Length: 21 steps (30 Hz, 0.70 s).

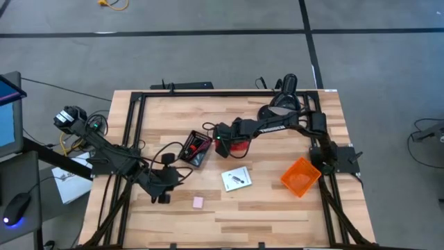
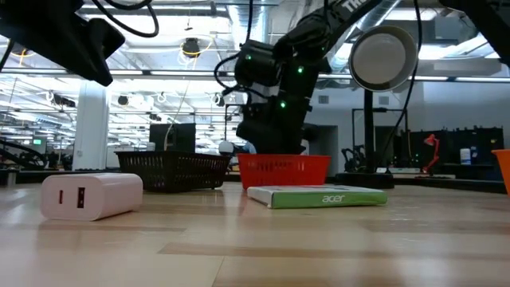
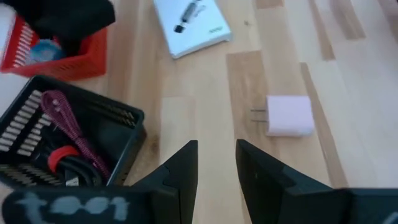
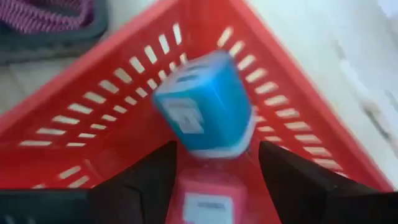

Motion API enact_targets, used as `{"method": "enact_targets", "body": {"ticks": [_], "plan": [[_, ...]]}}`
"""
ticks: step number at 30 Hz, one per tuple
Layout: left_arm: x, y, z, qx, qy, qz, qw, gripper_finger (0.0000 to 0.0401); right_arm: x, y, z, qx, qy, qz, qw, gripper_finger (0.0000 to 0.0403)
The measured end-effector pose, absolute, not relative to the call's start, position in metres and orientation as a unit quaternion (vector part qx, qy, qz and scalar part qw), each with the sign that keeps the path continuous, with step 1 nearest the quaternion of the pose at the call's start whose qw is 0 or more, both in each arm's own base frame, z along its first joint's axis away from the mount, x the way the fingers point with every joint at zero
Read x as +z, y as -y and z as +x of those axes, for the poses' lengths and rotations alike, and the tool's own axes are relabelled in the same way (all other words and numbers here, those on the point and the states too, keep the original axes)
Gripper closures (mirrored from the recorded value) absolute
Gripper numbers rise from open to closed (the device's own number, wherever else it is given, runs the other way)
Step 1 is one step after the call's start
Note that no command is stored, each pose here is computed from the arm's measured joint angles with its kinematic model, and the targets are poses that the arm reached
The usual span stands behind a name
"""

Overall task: Pick and place items into bin
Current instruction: Put the light pink charger adapter into the red bin

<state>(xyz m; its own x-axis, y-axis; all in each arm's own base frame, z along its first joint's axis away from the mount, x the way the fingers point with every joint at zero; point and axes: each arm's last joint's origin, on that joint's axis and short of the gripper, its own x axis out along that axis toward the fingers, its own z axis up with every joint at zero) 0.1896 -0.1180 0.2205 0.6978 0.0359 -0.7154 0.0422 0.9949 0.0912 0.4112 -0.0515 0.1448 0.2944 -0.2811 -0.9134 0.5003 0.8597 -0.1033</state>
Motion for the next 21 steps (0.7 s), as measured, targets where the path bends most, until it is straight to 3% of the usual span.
{"method": "enact_targets", "body": {"ticks": [6,13,21], "plan": [[0.221,0.116,0.191,-0.013,-0.391,0.064,0.918,0.0298,0.165,0.050,0.413,-0.226,-0.533,0.116,0.807,0.0176],[0.221,0.112,0.195,-0.015,-0.387,0.085,0.918,0.0263,0.203,0.046,0.420,-0.199,-0.552,0.138,0.798,0.0176],[0.219,0.120,0.198,-0.094,-0.384,0.129,0.909,0.0227,0.257,-0.006,0.420,-0.159,-0.583,0.113,0.789,0.0177]]}}
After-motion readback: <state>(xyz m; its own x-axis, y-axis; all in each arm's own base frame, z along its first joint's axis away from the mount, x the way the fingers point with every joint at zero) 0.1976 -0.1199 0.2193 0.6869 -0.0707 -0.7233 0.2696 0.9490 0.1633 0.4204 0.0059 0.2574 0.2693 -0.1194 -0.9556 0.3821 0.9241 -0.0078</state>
